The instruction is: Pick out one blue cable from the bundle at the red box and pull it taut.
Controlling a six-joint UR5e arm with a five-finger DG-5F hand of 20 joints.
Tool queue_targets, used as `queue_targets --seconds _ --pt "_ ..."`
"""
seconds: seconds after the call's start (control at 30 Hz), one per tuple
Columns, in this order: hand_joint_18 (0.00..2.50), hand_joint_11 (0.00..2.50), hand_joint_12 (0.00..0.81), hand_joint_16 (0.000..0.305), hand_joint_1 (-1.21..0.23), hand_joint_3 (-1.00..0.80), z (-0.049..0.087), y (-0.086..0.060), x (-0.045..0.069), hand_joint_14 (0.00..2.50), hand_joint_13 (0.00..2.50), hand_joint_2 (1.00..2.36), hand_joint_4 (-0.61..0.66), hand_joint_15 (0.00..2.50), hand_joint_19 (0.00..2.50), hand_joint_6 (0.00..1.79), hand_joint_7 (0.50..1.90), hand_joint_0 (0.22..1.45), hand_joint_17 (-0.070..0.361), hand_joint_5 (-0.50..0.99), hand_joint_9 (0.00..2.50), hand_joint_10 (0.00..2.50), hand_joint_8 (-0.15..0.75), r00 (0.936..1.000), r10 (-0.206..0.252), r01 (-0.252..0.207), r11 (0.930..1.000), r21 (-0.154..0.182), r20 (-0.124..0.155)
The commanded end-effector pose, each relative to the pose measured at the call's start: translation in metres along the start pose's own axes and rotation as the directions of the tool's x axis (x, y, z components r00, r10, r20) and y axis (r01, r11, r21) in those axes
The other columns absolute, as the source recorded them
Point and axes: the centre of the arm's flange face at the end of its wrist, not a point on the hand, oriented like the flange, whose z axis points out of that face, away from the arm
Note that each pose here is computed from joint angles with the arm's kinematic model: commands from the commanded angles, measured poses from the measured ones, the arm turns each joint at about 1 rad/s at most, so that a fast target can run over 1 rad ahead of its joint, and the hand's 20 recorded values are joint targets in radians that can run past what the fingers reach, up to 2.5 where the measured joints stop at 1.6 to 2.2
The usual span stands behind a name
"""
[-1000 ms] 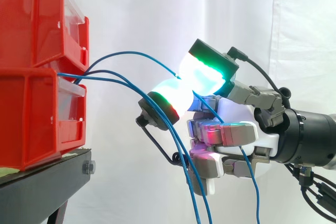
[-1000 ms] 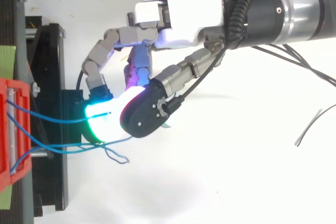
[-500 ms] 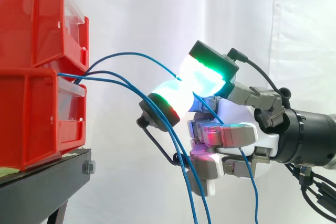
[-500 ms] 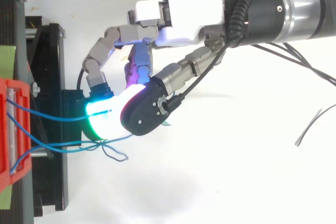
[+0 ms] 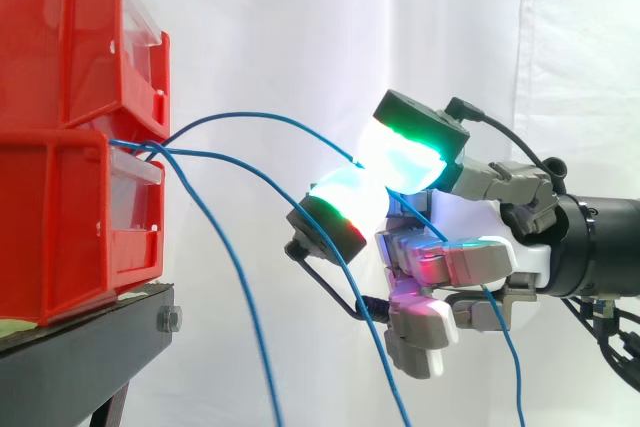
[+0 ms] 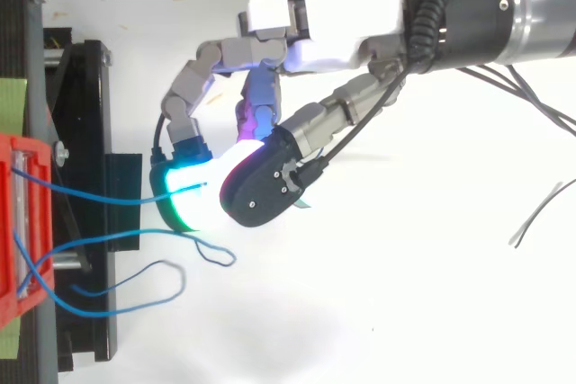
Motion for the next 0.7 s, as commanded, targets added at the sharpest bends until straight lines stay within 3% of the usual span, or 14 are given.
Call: queue_targets --seconds 0.0,0.23,0.67 --pt "1.06 0.9 0.383 0.055 -0.7 -0.15 -0.0071 0.007 -0.0009 0.02 1.18 1.01 -0.08 0.57 0.6 0.92 0.84 0.61 0.123 -0.05 1.44 0.03 0.347 1.0 -0.007 0.007 0.9991 0.042 -0.002" --pt "1.06 0.9 0.382 0.054 -0.7 -0.15 -0.0161 0.0096 -0.0025 0.02 1.17 1.01 -0.08 0.56 0.6 0.92 0.85 0.61 0.122 -0.06 1.44 0.03 0.339 1.0 -0.002 0.003 0.9953 0.097 -0.003" --pt "1.05 0.91 0.375 0.053 -0.72 -0.14 -0.0153 0.0065 -0.0027 0.02 1.17 1.01 -0.09 0.57 0.6 0.92 0.86 0.62 0.12 -0.06 1.44 0.03 0.337 0.9997 -0.022 0.021 0.9962 0.084 0.01"
